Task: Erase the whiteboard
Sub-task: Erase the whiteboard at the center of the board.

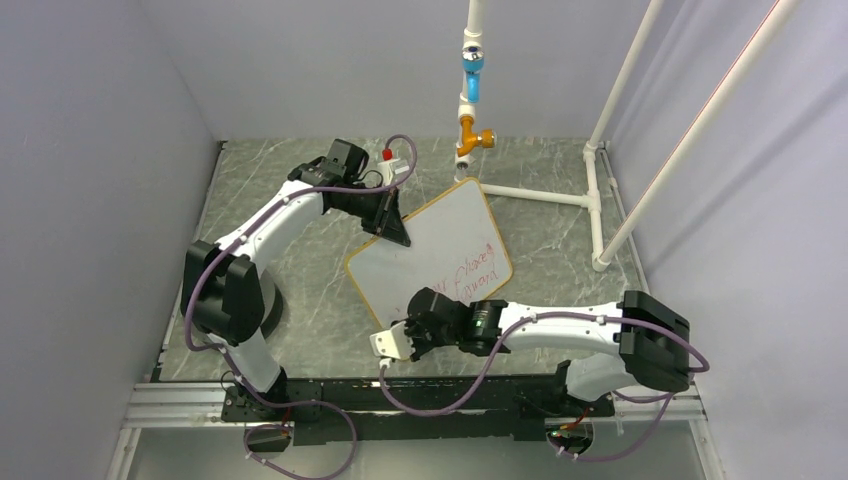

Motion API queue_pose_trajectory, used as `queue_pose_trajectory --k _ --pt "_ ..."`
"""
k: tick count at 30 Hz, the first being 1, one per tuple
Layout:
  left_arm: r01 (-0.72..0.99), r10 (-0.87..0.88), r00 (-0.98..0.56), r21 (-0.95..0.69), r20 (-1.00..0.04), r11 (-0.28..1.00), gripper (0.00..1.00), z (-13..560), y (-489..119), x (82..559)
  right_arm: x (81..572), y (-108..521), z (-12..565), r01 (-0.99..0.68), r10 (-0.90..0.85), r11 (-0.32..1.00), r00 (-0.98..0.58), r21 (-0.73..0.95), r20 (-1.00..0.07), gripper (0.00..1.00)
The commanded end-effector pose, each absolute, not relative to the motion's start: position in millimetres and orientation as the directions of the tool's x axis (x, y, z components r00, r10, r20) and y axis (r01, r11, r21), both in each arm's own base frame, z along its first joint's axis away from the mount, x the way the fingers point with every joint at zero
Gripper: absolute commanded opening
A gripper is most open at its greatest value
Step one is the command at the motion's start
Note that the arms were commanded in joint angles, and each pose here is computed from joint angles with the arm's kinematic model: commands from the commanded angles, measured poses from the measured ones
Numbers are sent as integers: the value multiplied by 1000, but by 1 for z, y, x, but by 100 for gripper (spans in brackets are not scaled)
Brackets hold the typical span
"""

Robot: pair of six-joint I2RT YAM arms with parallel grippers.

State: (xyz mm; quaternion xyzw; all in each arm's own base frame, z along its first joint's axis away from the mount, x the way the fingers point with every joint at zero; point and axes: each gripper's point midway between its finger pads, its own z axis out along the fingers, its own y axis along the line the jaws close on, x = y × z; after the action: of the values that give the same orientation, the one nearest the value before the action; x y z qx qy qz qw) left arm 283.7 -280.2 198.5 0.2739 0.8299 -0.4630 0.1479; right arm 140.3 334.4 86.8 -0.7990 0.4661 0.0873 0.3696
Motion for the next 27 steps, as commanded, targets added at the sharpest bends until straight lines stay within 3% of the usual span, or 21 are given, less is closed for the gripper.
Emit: queue_pose_trajectory --k 1,5,7,16,19,23,27 --pt "673 301 -739 -686 -603 277 0 239 -290 280 180 323 102 -804 -739 -130 468 -580 -483 0" --pt "668 302 -743 -692 -597 275 0 236 -291 281 221 320 141 -773 -733 76 386 -630 -561 0" --pt "666 303 -745 -694 -594 275 0 236 -291 281 226 325 152 -767 -719 110 378 -633 -583 0" --pt "670 302 -741 -693 -599 268 0 235 -291 280 158 345 93 -826 -705 -189 490 -531 -512 0" --pt "666 305 -744 -694 -594 274 0 232 -290 280 153 337 72 -825 -740 -231 493 -515 -458 0" --pt "670 300 -741 -691 -601 270 0 235 -290 279 164 325 62 -818 -783 -198 463 -540 -415 0" --pt "671 290 -741 -687 -606 277 0 239 -290 279 200 327 104 -791 -777 -15 395 -612 -491 0"
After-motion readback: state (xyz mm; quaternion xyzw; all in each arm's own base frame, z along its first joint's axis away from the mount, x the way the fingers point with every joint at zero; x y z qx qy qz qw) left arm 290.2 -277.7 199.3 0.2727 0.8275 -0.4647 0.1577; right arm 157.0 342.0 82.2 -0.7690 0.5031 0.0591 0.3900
